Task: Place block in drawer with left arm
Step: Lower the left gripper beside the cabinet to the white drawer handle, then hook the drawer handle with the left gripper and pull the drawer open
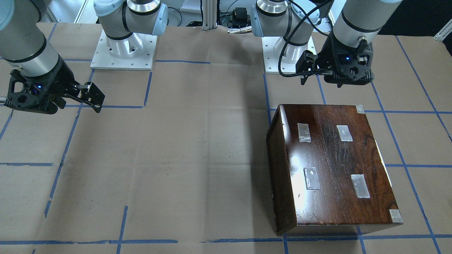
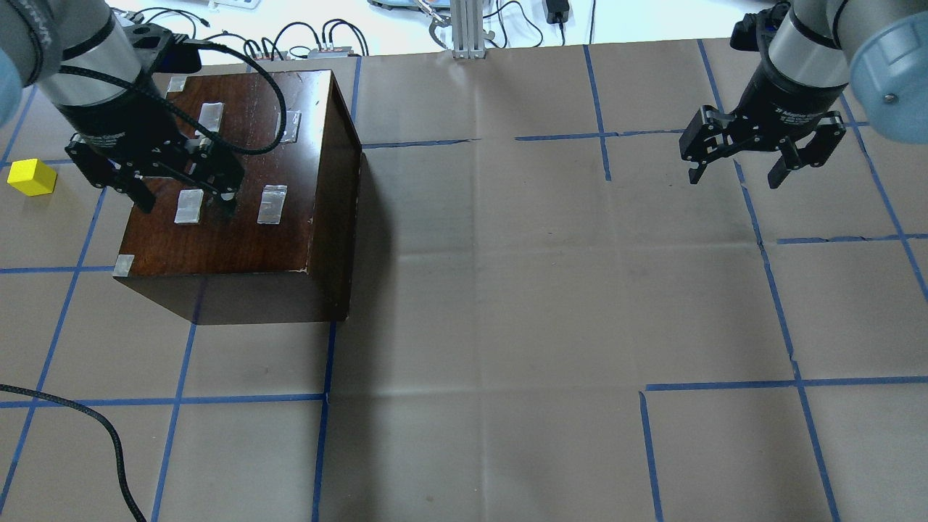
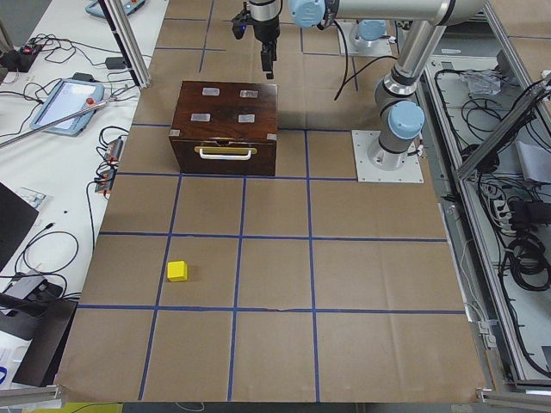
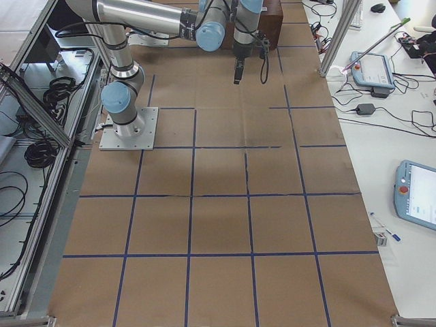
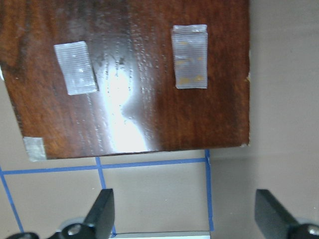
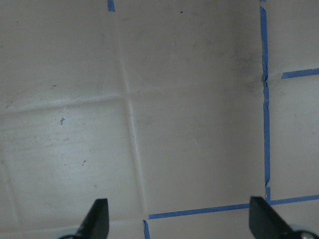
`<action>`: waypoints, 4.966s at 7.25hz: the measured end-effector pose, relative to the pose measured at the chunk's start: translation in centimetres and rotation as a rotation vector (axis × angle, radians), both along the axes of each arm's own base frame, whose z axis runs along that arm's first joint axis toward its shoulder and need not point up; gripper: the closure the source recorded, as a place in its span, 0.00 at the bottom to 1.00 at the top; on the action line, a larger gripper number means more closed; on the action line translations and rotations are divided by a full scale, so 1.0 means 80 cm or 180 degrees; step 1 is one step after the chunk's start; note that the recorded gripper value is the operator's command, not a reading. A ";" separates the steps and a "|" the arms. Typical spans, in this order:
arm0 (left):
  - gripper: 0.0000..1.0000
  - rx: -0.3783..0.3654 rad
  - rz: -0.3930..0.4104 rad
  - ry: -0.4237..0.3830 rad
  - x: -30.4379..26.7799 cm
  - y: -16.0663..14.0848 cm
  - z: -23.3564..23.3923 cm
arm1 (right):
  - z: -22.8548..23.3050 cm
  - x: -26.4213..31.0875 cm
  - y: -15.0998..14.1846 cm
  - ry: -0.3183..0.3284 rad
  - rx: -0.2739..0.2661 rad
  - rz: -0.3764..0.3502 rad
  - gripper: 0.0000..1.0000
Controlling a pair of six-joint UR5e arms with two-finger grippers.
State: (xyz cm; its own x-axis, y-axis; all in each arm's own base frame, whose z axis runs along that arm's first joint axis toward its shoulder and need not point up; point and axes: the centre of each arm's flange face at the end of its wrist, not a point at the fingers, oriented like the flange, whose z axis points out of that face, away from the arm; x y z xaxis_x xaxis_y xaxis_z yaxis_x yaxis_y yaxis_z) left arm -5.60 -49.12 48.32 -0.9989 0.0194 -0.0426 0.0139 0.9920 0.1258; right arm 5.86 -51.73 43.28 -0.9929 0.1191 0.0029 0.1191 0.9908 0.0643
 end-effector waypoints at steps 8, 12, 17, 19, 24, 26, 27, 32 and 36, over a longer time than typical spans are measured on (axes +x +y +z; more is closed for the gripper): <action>0.01 -0.0282 0.0190 0.0191 0.306 -0.100 -0.097 | -0.001 0.000 0.000 0.0000 0.0003 0.0000 0.00; 0.01 -0.0378 0.0217 0.0919 0.367 -0.105 -0.166 | 0.000 0.000 0.000 0.0000 0.0000 0.0000 0.00; 0.01 -0.0441 0.0253 0.1351 0.361 -0.116 -0.215 | 0.000 0.000 0.000 0.0000 0.0002 0.0000 0.00; 0.01 -0.0430 0.0262 0.1370 0.364 -0.122 -0.224 | 0.000 0.000 0.000 -0.0002 -0.0001 0.0000 0.00; 0.01 -0.0613 0.0224 0.1467 0.353 -0.136 -0.231 | 0.000 0.000 0.000 0.0000 -0.0002 0.0000 0.00; 0.02 -0.0619 0.0216 0.1496 0.351 -0.136 -0.235 | 0.000 0.000 0.000 0.0000 0.0000 0.0000 0.00; 0.02 -0.0604 0.0211 0.1503 0.351 -0.137 -0.240 | 0.000 0.000 0.000 0.0000 0.0001 0.0000 0.00; 0.02 -0.0434 0.0156 0.1255 0.363 -0.132 -0.244 | -0.001 0.000 0.000 0.0000 0.0003 0.0000 0.00; 0.02 -0.0350 0.0098 0.0888 0.382 -0.129 -0.234 | 0.000 0.000 0.000 0.0000 0.0003 0.0000 0.00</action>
State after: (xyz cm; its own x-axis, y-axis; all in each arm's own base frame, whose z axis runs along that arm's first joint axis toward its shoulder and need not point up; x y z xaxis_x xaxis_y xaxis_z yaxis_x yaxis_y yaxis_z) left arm 24.94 -59.47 29.64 -0.9724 -0.0006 0.2333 0.0025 0.9999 0.0133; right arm 5.86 -51.71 43.24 -0.9929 0.1191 0.0029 0.1191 0.9907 0.0652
